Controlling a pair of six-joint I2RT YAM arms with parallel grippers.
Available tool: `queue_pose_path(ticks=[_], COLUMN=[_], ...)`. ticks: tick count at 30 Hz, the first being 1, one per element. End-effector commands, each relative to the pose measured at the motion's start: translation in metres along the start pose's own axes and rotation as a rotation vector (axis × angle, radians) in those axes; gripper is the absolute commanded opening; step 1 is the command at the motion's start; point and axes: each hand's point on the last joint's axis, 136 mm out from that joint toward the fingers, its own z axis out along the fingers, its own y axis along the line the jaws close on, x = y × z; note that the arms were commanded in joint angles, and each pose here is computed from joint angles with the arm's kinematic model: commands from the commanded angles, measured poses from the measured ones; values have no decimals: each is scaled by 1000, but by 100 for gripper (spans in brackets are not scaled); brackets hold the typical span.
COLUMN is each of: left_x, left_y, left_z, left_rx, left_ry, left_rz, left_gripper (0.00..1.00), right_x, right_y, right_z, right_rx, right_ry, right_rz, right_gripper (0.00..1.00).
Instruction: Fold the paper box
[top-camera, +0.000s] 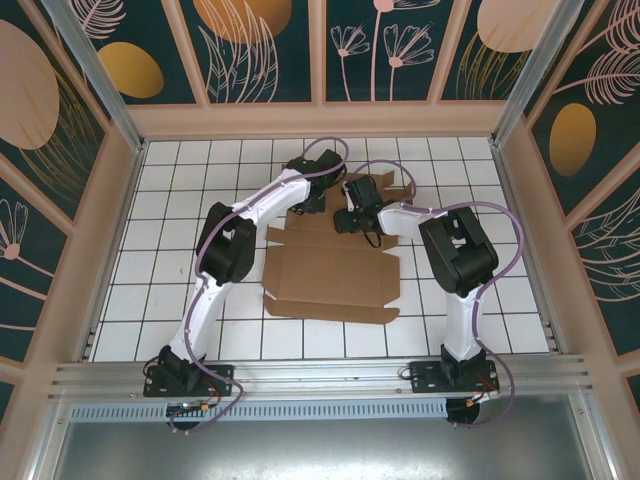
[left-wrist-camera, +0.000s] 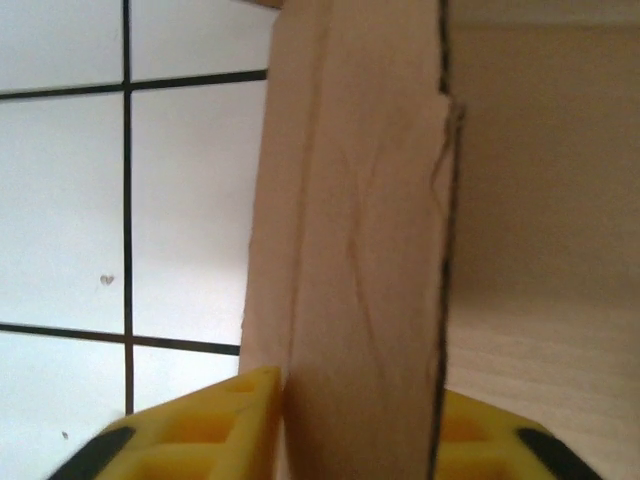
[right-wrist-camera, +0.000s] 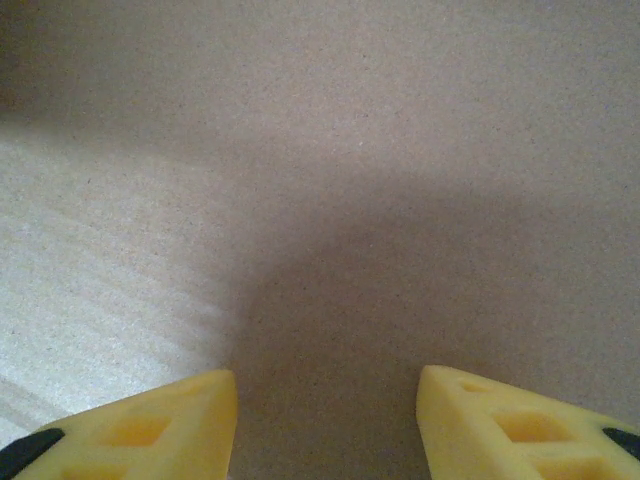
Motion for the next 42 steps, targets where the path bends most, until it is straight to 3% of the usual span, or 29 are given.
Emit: queue_pose_path(ticks=[1,4,8,12,19,21,23,25,32,36,42], left_x=[-29,-35,-32,-28,-36,-34,-33,-29,-25,-27,-25], left_y=[-3,11,38,48,62,62,73,86,136,148,121], left_z=[-51,-63,-59,-57,-62,-56,-48,-38,-13,7,21], left_rx=[138,255,358,385,315,300,230,207,338,356,539], left_ry=[-88,-117,-115,-121,-176,-169,-168,-156,-129,-122,-98], left_rz=[-56,-119,-205,-198,-161,-139,-117,-124,-230,-253,-229], left_gripper=[50,56,53,42,20,19,24,38,70,78,72], right_x=[72,73,76,77,85,88,92,95,99,101,105], right_y=[-2,-1,-3,-5,5,7,6,5,6,6,5], right_z=[15,15,17,17,21,23,24,25,26,27,28], right_rx=[-7,-11,-3,5,3,4,11,19,14,16,25], right_ry=[230,233,242,244,266,275,286,293,305,313,328], right_rz=[19,14,7,1,-34,-44,-52,-57,-64,-65,-75], right_gripper=[51,52,51,48,41,40,39,39,40,40,40])
